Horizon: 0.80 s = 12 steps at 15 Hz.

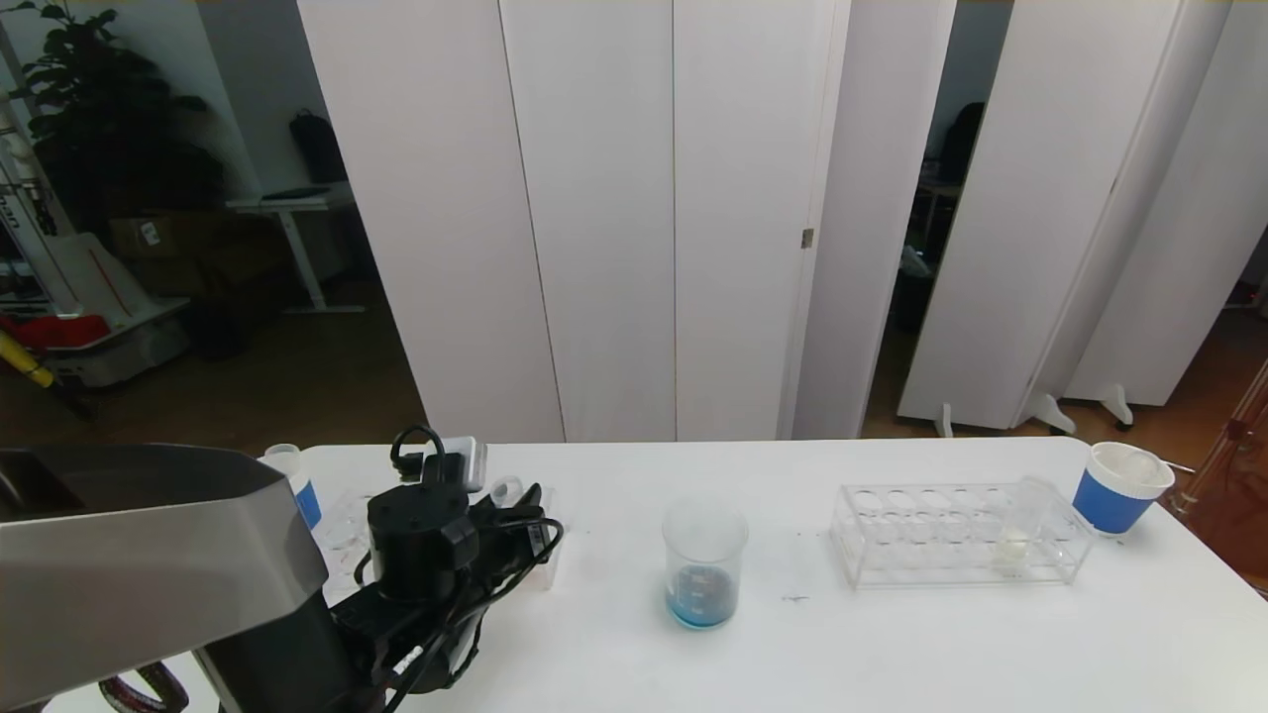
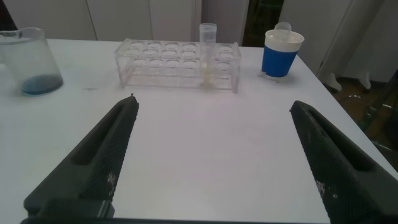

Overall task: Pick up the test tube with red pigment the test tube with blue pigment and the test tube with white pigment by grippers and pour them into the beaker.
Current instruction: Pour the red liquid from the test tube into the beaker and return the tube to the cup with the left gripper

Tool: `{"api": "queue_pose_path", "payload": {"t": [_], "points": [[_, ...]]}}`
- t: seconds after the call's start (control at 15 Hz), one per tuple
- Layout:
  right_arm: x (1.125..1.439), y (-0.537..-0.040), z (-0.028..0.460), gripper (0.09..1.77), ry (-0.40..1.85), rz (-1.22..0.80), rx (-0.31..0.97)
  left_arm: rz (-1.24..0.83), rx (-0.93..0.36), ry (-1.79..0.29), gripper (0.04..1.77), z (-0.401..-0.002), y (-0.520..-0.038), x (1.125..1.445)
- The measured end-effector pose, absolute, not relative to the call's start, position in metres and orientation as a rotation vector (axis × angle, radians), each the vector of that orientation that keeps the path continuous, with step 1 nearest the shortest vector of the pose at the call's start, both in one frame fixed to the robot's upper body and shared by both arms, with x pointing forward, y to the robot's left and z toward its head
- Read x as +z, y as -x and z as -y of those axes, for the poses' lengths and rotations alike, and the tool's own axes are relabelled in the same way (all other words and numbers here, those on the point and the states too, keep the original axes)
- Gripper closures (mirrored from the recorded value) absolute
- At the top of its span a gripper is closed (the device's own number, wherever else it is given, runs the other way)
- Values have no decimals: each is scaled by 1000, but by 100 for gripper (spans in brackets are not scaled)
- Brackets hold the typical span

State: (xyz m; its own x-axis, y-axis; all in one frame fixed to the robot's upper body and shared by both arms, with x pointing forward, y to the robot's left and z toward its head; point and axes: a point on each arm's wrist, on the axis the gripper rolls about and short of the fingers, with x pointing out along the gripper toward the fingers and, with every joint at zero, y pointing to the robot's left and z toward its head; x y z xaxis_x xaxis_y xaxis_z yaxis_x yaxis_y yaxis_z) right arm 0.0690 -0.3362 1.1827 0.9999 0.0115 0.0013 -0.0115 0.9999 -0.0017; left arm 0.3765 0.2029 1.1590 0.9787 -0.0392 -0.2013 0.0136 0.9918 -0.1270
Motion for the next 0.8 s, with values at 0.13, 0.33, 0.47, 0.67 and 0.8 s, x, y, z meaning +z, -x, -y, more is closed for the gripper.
{"api": "queue_pose_path", "payload": {"t": [0.13, 0.33, 0.47, 0.67, 0.8], "points": [[1183, -69, 336, 11, 2, 1, 12, -193, -37, 117, 123, -201, -373, 1164], [1183, -69, 336, 11, 2, 1, 12, -162, -55, 96, 123, -200, -369, 1175], [1183, -69, 336, 11, 2, 1, 11, -130, -60, 99, 123, -200, -368, 1185], [1183, -69, 336, 11, 2, 1, 12, -80, -67, 88, 123, -200, -365, 1203], [1183, -69, 336, 11, 2, 1, 11, -64, -69, 73, 123, -202, -363, 1215]]}}
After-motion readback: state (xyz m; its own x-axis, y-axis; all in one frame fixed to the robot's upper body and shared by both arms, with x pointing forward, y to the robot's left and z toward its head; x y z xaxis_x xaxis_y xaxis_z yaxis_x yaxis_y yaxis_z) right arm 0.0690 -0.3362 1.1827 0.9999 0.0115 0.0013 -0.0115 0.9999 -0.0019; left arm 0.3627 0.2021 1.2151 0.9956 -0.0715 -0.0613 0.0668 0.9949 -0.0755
